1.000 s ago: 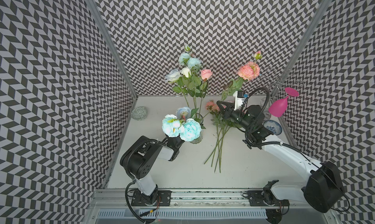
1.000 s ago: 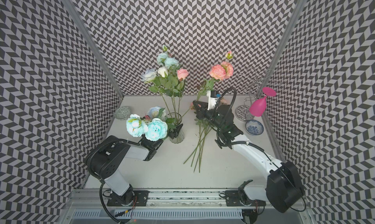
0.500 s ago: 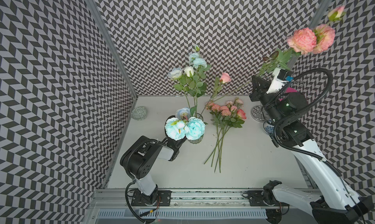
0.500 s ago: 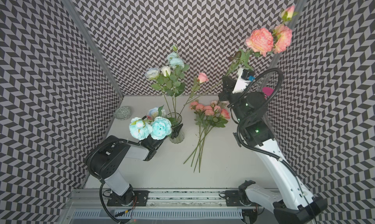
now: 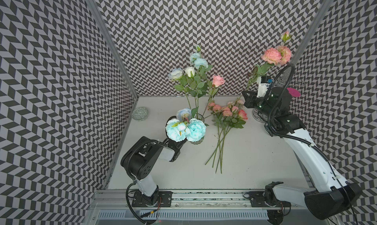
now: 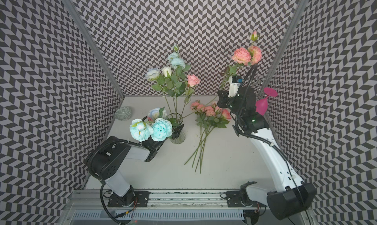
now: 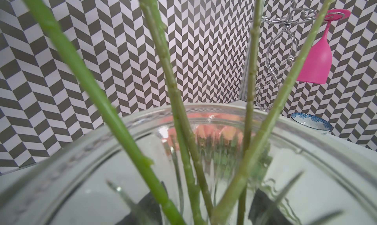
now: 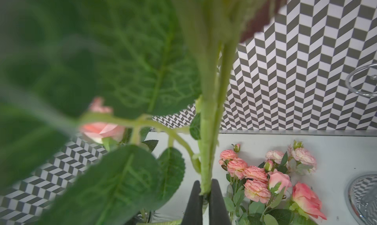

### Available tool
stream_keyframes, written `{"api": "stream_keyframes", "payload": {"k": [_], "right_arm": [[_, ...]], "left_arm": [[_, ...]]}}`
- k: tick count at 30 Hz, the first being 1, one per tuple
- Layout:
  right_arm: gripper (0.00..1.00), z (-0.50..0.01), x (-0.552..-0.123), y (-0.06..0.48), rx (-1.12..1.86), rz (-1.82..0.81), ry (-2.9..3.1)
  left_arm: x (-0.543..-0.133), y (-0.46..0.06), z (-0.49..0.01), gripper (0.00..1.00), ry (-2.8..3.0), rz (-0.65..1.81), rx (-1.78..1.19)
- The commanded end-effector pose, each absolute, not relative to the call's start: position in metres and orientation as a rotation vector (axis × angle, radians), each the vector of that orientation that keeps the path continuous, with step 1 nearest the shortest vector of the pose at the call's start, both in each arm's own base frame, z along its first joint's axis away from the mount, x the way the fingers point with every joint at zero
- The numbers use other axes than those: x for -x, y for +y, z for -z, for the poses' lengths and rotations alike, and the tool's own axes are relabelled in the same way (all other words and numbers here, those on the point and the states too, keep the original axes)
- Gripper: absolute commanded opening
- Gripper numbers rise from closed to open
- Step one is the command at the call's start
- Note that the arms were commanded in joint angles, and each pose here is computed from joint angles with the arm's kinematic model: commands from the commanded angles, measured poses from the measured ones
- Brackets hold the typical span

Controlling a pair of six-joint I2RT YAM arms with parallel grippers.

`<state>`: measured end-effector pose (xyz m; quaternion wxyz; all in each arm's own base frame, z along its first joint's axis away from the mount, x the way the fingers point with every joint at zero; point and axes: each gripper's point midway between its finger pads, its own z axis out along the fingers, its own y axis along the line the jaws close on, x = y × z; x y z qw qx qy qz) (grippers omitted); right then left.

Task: Pick out pink flowers from the vase
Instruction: Pick up the flower from the vase, then place the flower at the center of the board.

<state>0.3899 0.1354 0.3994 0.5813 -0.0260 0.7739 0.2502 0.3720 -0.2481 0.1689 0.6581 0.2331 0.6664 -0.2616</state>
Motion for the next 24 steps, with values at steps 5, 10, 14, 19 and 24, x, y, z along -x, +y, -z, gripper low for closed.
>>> {"api": "stream_keyframes", "payload": {"k": [5, 10, 14, 19, 24], "right_arm": [[0.00, -0.472, -0.373, 0.109, 0.046, -0.543, 1.612], [0.00, -0.536, -0.353, 0.093, 0.043, -0.465, 1.487], [0.01, -0.559, -0.343, 0.084, 0.017, -0.438, 1.451], [0.00, -0.523, -0.360, 0.090, -0.030, -0.484, 1.576], [0.00, -0.430, -0.371, 0.145, 0.051, -0.829, 1.828]], "left_arm": [[-0.366, -0.240, -0.111, 0.00, 1.722, 0.599, -0.520], [-0.366, -0.241, -0.110, 0.00, 1.723, 0.605, -0.521], [-0.366, -0.241, -0.110, 0.00, 1.725, 0.598, -0.524], [-0.367, -0.241, -0.112, 0.00, 1.719, 0.601, -0.521], [-0.366, -0.240, -0.111, 0.00, 1.723, 0.597, -0.521]]}}
